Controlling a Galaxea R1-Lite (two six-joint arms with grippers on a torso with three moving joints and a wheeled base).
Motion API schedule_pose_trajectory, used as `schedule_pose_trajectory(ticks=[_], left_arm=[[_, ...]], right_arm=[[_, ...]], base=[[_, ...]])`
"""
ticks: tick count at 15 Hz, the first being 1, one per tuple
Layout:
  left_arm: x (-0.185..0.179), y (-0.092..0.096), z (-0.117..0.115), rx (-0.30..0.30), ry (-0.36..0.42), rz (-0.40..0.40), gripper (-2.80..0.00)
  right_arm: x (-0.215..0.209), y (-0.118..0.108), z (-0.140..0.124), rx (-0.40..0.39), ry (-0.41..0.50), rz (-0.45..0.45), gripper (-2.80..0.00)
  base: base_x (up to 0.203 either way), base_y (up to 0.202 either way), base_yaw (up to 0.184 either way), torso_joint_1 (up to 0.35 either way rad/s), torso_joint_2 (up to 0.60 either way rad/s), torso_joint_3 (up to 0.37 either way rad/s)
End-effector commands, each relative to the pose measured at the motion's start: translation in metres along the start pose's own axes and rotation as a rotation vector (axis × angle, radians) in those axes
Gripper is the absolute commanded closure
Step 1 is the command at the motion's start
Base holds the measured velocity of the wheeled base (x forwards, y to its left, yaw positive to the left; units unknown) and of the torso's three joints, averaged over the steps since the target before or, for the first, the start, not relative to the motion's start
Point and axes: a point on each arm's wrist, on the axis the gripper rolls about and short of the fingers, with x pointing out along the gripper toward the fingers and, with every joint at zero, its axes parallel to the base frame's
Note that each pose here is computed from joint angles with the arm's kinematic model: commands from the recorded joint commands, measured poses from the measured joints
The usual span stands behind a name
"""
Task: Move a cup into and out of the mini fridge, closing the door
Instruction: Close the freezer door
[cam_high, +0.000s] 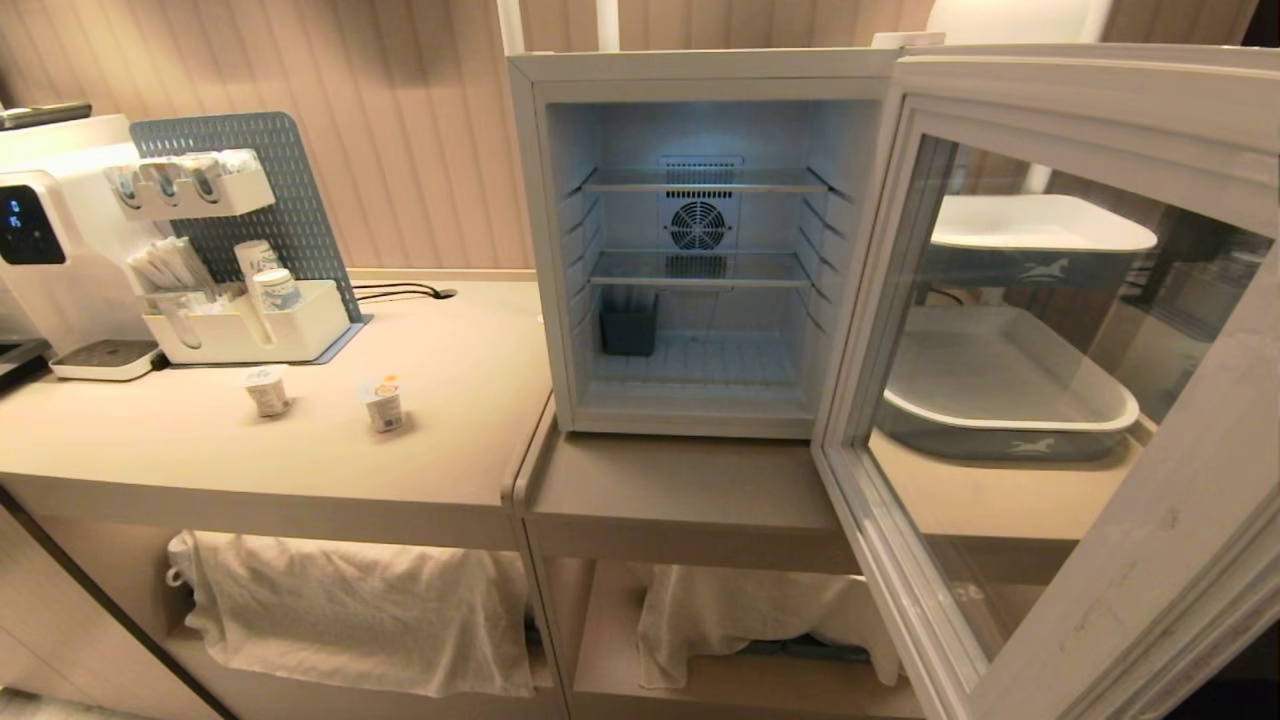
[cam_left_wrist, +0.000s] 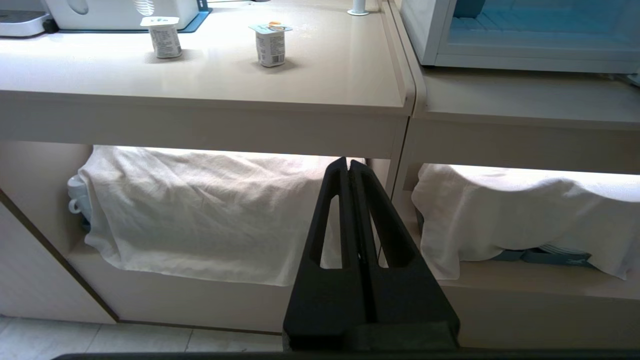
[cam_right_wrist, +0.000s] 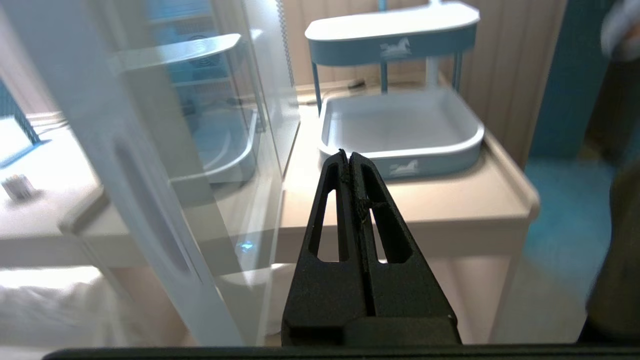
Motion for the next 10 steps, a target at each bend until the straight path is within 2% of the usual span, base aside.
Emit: schedule_pose_trajectory(ticks=[1,3,4,5,8,9,10], left_arm=[[0.0,0.0,0.0,0.0,-0.001,0.0,0.0],[0.0,0.0,0.0,-0.002,-0.001,0.0,0.0],[0.0,0.0,0.0,-0.001,-0.001,0.0,0.0],[0.0,0.0,0.0,-0.002,-0.003,0.0,0.0],[0.0,0.0,0.0,-0.001,-0.001,0.0,0.0],[0.0,0.0,0.0,0.0,-0.001,0.0,0.0],[0.0,0.0,0.0,-0.002,-0.001,0.0,0.0]], right_arm=[[0.059,0.004,0.032,0.086,0.225,-0.007,0.0],[0.081,0.011,0.036,0.161,0.345,0.218,0.0],[0.081,0.015,0.037,0.193,0.369,0.383,0.0],[0.082,0.018,0.038,0.215,0.366,0.511,0.0],[0.091,0.023,0.034,0.222,0.336,0.708,0.0],[0.092,0.024,0.032,0.198,0.324,0.759,0.0],[0.096,0.025,0.031,0.184,0.33,0.77,0.0]], base=[[0.0,0.0,0.0,0.0,0.0,0.0],[0.0,0.0,0.0,0.0,0.0,0.0],[0.0,0.0,0.0,0.0,0.0,0.0],[0.0,0.0,0.0,0.0,0.0,0.0],[0.0,0.0,0.0,0.0,0.0,0.0],[0.0,0.0,0.0,0.0,0.0,0.0],[0.0,0.0,0.0,0.0,0.0,0.0]])
